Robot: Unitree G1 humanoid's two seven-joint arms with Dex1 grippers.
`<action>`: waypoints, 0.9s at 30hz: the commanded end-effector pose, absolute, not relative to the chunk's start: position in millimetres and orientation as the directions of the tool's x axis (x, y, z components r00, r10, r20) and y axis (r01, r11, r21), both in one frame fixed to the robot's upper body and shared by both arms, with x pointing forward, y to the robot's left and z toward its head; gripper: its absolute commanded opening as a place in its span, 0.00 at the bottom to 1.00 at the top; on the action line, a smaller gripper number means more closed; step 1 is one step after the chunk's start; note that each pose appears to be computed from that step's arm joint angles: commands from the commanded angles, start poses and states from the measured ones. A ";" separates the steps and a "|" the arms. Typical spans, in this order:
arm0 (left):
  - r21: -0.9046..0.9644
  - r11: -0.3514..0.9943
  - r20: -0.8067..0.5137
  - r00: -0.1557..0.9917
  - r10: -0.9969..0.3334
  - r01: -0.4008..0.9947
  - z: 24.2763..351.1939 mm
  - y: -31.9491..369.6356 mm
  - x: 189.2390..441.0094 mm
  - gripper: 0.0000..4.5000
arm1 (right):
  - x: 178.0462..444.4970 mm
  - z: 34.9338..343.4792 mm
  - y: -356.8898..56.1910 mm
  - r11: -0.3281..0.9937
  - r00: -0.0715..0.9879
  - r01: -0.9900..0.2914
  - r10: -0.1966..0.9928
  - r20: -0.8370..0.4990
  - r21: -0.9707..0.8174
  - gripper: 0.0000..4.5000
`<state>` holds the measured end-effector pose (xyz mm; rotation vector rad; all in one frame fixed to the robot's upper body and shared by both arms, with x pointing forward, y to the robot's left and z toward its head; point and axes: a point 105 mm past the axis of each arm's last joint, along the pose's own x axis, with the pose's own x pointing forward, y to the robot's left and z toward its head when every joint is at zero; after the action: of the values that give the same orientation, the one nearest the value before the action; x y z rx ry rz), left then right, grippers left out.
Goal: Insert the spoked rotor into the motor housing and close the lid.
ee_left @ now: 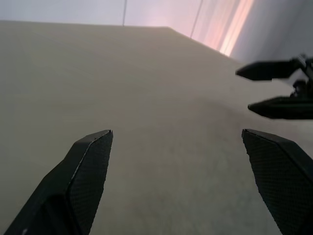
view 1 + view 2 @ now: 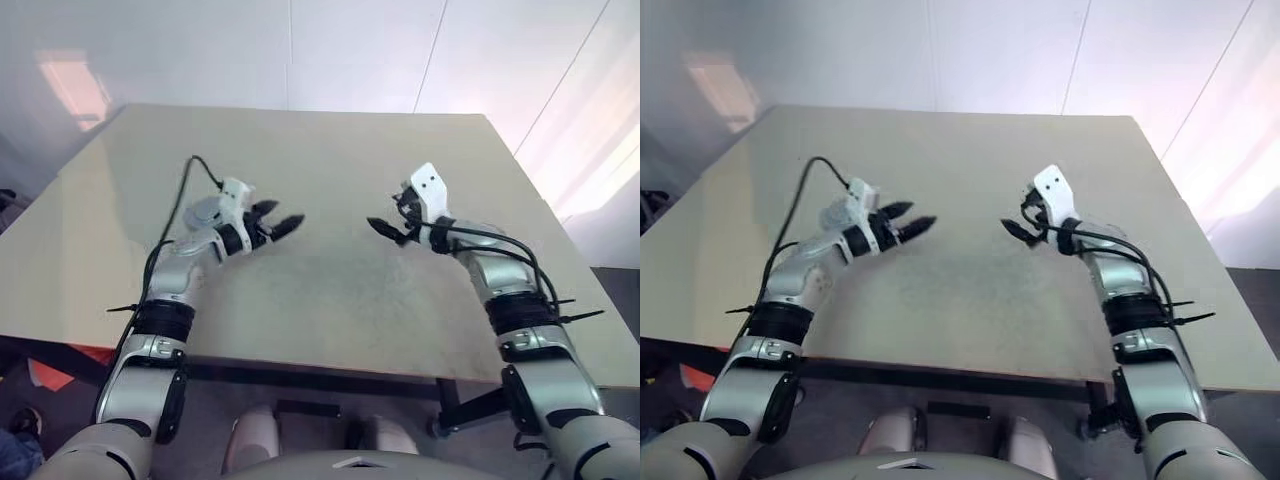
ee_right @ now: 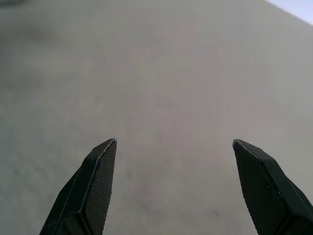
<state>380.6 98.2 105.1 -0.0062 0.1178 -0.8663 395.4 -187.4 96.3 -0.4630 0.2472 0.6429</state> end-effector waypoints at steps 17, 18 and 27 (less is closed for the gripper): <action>0.069 0.653 -0.061 0.656 -0.752 0.755 114.4 93.8 385.9 0.99 | 406.2 110.5 -181.9 0.668 0.796 -0.605 0.522 -0.307 -0.434 0.96; 0.067 0.651 -0.060 0.655 -0.754 0.756 115.6 93.8 386.2 0.99 | 407.6 114.5 -181.3 0.673 0.803 -0.595 0.518 -0.293 -0.440 0.96; 0.053 0.664 -0.061 0.666 -0.744 0.746 111.7 90.6 385.6 0.99 | 408.7 118.4 -175.5 0.673 0.809 -0.585 0.520 -0.272 -0.454 0.96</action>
<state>384.6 92.2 95.2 0.0678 0.0951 -0.8405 402.9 -179.8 93.6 -0.5327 0.2140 0.6375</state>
